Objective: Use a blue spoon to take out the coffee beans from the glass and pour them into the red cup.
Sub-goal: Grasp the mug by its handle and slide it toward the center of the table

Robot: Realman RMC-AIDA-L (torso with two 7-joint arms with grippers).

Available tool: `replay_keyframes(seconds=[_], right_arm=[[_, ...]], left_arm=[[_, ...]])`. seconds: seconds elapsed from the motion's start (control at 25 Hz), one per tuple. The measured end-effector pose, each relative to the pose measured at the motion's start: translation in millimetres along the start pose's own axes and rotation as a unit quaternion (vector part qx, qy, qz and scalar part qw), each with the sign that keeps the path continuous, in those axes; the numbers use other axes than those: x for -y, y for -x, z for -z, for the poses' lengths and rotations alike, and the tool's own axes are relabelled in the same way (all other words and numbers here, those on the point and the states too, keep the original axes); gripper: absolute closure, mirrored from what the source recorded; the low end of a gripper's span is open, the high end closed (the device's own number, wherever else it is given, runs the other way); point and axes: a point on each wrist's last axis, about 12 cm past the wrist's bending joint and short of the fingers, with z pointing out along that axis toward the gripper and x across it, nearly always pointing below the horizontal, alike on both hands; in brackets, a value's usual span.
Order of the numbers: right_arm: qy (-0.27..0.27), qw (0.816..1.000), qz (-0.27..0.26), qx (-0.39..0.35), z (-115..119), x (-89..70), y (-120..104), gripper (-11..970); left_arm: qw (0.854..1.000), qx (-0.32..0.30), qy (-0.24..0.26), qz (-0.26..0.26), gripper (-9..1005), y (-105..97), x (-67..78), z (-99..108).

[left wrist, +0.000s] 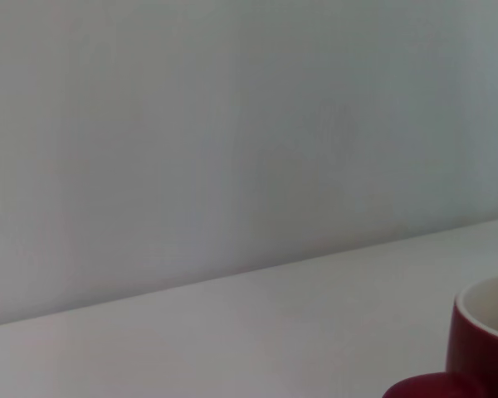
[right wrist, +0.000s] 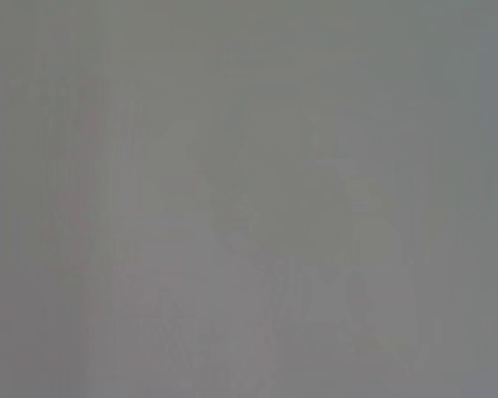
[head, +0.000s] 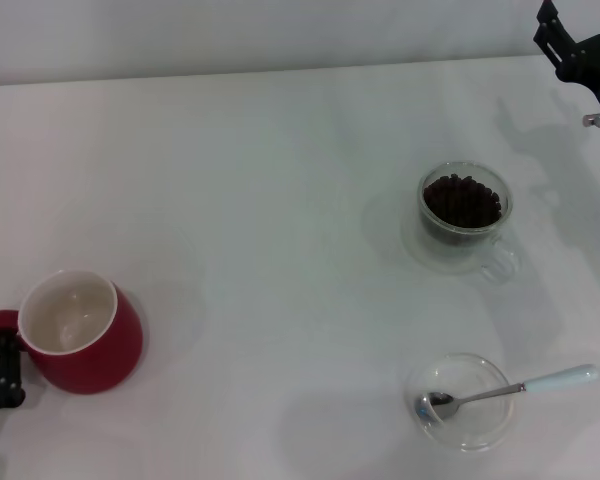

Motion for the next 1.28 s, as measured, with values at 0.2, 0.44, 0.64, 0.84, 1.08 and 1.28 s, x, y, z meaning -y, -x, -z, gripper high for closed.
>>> replay_keyframes(seconds=[0.2, 0.44, 0.64, 0.84, 1.08, 1.28], right_arm=[[0.000, 1.000, 0.002, 0.000, 0, 0.5, 0, 101], [0.000, 1.000, 0.004, -0.001, 0, 0.3, 0, 101], [0.000, 1.000, 0.004, -0.002, -1, 0.7, 0, 101], [0.000, 1.000, 0.005, -0.003, -1, 1.2, 0, 102], [-0.001, 1.000, 0.005, -0.003, 0, 1.7, -1, 102], [-0.003, 1.000, 0.006, -0.002, 2, 2.8, -1, 102]], left_arm=[[1.000, 0.001, -0.006, 0.006, 903, 2, 4.4, -6], [1.000, 0.008, -0.012, 0.006, 903, 5, 7.3, -13], [1.000, 0.014, -0.017, 0.011, 904, 9, 11.5, -19], [0.999, 0.014, -0.026, 0.016, 904, 13, 16.7, -31], [0.999, 0.018, -0.039, 0.019, 903, 19, 24.0, -43], [0.998, 0.012, -0.052, 0.013, 903, 23, 34.2, -55]])
